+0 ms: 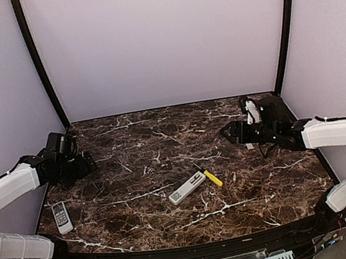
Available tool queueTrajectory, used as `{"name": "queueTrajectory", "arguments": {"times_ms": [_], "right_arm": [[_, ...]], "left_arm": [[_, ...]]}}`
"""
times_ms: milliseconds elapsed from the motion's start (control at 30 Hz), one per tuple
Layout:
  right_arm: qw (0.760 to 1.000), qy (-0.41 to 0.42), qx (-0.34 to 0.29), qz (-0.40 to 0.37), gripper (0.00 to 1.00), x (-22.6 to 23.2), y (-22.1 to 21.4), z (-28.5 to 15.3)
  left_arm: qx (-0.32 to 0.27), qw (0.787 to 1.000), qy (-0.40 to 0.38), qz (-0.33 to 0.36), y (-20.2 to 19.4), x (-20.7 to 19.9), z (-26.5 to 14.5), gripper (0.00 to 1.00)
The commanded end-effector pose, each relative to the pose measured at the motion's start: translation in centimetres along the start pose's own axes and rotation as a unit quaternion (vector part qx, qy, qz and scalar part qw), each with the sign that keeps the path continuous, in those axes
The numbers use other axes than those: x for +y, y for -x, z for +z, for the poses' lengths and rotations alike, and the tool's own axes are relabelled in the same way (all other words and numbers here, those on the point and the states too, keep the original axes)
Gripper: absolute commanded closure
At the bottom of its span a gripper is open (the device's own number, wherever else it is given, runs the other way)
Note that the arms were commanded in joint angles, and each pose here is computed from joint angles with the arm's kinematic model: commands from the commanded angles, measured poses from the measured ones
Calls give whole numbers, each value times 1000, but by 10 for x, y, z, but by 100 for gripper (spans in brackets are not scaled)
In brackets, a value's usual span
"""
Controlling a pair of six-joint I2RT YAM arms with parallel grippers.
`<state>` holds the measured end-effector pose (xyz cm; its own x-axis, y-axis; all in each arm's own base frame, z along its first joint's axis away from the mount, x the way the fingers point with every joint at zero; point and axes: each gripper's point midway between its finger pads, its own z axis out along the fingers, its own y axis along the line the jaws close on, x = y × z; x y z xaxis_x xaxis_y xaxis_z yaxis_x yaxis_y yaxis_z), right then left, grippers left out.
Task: Unload the batteries from the remote control
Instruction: Move the remote control to the corner of the board.
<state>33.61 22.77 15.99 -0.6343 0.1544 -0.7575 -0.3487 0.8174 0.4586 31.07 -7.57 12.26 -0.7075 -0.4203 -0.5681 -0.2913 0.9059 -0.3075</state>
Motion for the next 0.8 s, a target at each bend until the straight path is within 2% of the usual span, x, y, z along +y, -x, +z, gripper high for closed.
{"name": "queueTrajectory", "arguments": {"times_ms": [0, 100, 233, 433, 600, 767], "right_arm": [[999, -4, -20, -36, 20, 3, 19, -1], [999, 1, -24, -46, 19, 6, 27, -2], [998, 8, -38, -53, 18, 6, 36, -10], [997, 11, -54, -48, 17, -2, 43, -24], [997, 7, -65, -45, 17, -8, 46, -32], [997, -2, -66, -43, 17, -17, 43, -34]], "left_arm": [[33, 990, 121, -70, -27, 78, -9, 1], [43, 977, 158, -136, -32, 116, -15, 1], [37, 962, 201, -180, -30, 148, -29, 1], [24, 948, 238, -210, -23, 170, -41, 1], [52, 933, 248, -255, -35, 188, -32, 1], [73, 926, 263, -261, -42, 196, -25, 1]]}}
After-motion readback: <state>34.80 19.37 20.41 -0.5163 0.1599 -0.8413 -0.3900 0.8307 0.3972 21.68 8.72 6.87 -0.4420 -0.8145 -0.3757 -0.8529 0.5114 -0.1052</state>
